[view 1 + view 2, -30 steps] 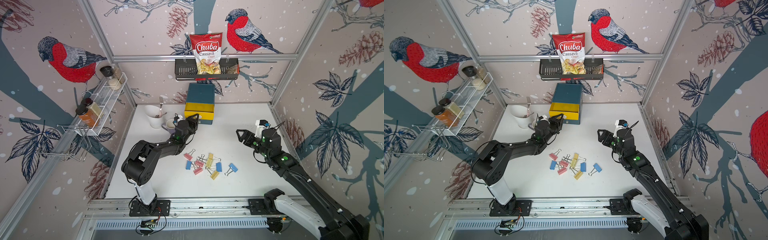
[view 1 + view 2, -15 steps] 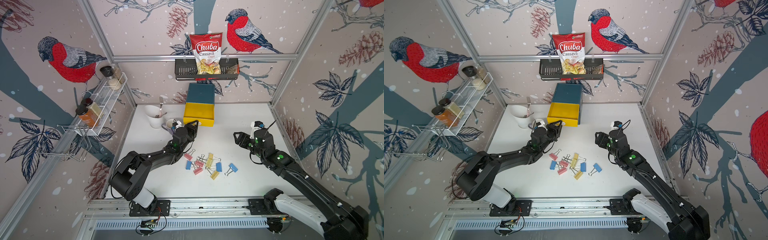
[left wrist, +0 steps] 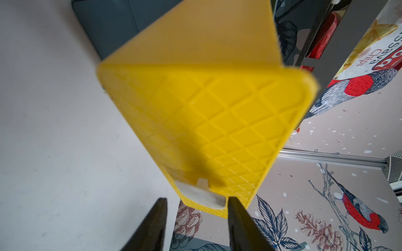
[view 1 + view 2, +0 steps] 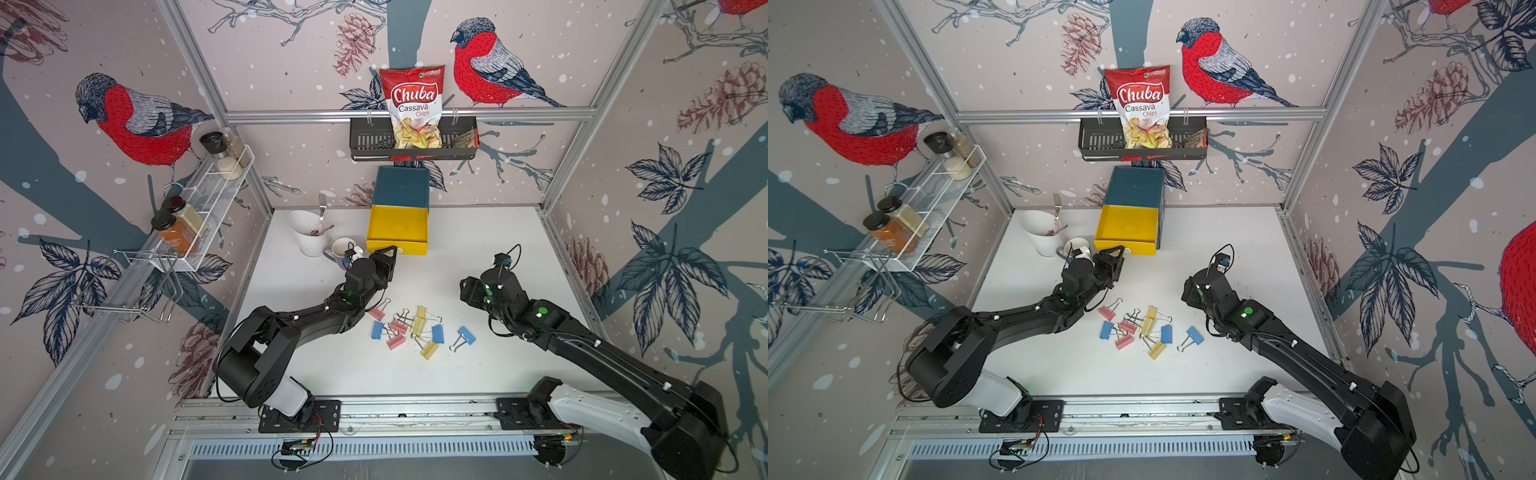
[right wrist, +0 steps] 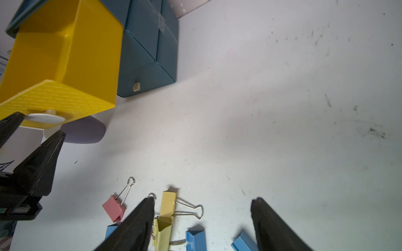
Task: Put the binder clips in the drawer according to color
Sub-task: Open the drawer in the storage box, then pick up the binder clip at the center of the board.
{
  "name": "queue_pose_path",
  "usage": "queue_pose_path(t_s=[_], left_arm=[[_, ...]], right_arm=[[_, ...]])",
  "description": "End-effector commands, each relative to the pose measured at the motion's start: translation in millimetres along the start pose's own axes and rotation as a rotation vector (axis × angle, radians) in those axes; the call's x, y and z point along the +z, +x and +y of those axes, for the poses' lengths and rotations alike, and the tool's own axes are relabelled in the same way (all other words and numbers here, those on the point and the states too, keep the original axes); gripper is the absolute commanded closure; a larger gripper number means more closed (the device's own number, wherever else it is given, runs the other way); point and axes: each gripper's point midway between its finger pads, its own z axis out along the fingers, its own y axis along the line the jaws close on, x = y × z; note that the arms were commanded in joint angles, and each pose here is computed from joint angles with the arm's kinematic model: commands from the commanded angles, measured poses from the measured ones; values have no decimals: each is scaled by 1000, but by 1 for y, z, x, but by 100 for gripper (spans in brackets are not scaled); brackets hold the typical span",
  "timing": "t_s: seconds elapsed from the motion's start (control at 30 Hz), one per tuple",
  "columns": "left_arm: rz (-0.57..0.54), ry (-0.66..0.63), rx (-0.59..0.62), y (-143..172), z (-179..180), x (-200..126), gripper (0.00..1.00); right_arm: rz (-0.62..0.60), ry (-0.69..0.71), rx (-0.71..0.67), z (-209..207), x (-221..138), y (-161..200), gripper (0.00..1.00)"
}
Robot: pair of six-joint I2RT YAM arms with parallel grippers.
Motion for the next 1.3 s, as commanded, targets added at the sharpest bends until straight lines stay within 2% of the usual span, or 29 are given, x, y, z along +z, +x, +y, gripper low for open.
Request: queue_pose_path(t_s=[0.0,0.13,0.27,0.53,0.63,0.77,1.0,1.27], left_arm=[[8,-23,37,3,-4,-3,37],[3,-84,72,5,1,-13,29],[12,-161,146,7,5,-28,26],[67,-344,398,6,21,-67,24],[88,-421,509,5,29,-85,24],[110,-496,597,1,40,-109,24],[110,-532,677,-9,39,-140,24],[105,-537,690,-12,39,-152,24]], right_arm=[[16,91,63,-16,0,12,23],[64,128,122,-20,3,37,22],[124,214,218,-33,6,62,19],[237,314,332,-41,13,111,9],[249,362,372,-49,13,118,8],[256,395,417,-59,12,127,11],[269,433,420,-66,25,139,14],[270,495,392,-70,38,144,13]])
